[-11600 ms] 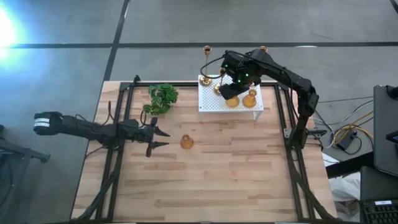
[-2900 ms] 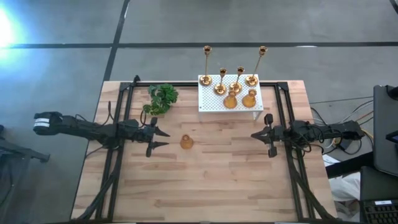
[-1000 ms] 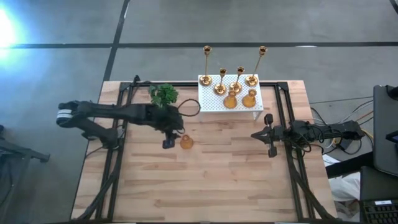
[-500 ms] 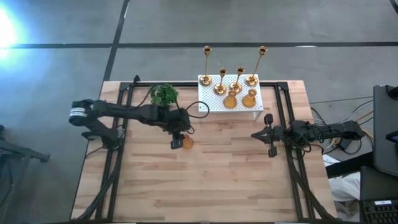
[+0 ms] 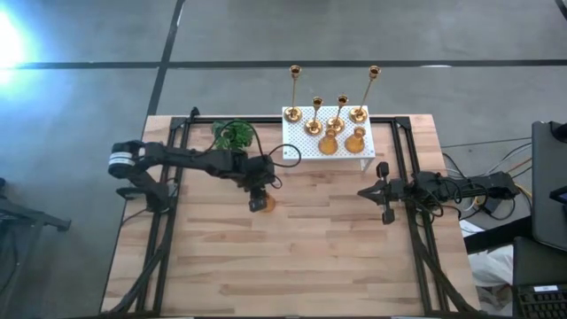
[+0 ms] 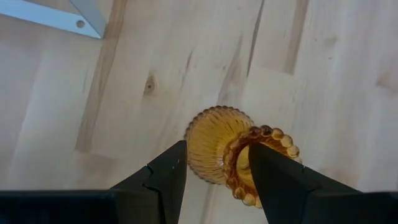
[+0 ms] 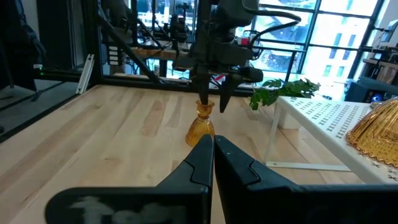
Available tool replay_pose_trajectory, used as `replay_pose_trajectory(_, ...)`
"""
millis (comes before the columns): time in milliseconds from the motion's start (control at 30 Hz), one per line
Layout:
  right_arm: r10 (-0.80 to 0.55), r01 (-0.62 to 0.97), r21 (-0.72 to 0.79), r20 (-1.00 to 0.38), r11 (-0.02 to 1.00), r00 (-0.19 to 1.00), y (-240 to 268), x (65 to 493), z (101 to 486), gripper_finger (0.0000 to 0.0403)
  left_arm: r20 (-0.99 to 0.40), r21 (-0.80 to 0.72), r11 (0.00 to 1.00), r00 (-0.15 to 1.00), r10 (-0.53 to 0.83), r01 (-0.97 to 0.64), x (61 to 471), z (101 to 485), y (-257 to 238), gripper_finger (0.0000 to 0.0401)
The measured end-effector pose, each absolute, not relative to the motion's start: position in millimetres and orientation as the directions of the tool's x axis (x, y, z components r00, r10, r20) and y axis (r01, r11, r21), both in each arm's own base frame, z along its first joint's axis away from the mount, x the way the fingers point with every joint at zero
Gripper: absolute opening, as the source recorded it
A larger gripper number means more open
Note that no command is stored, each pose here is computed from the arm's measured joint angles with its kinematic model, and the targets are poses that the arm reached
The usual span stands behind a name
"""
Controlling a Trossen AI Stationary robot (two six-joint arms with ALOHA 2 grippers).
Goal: Pick & Place candle stick holders
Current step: Put the orange glass candle holder on the shelf
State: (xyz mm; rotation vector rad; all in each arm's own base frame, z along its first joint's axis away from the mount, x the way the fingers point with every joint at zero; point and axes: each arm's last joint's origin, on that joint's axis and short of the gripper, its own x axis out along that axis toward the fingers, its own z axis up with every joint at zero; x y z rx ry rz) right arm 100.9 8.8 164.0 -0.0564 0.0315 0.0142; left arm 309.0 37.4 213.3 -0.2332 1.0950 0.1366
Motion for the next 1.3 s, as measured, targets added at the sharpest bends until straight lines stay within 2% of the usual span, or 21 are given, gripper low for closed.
replay_pose_trajectory(100, 0.013, -0.015, -0.056, -0.032, 0.998, 0.999, 8.8, 100.9, 164.0, 0.0008, -0.890, -0.135, 0.966, 0.455, -0.019, -0.223, 309.8, 212.3, 38.7, 0.0170)
replay_pose_trajectory(200, 0.013, -0.015, -0.056, -0.032, 0.998, 0.999, 8.8, 100.9, 164.0, 0.0008, -0.887, -0.149, 0.962, 0.460, -0.028, -0.229, 310.3, 212.3, 38.8, 0.0147)
replay_pose_trajectory(467, 0.013, -0.015, -0.056, -0.032, 0.998, 0.999, 8.8, 100.9, 164.0, 0.0008, -0.882, -0.165, 0.959, 0.469, -0.040, -0.229, 310.7, 212.9, 39.5, 0.0038)
replay_pose_trajectory(767, 0.014, -0.015, -0.056, -0.032, 0.998, 0.999, 8.9, 100.9, 164.0, 0.0008, -0.879, -0.158, 0.960, 0.475, -0.031, -0.229, 311.4, 212.7, 40.4, 0.0037)
replay_pose_trajectory(1100, 0.013, -0.015, -0.056, -0.032, 0.998, 0.999, 8.9, 100.9, 164.0, 0.0008, -0.874, -0.226, 0.947, 0.477, -0.094, -0.227, 305.6, 218.7, 40.9, 0.0035)
replay_pose_trajectory(1300, 0.014, -0.015, -0.056, -0.032, 0.998, 0.999, 8.9, 100.9, 164.0, 0.0008, -0.855, -0.249, 0.939, 0.509, -0.099, -0.236, 309.3, 243.5, 47.3, 0.0033)
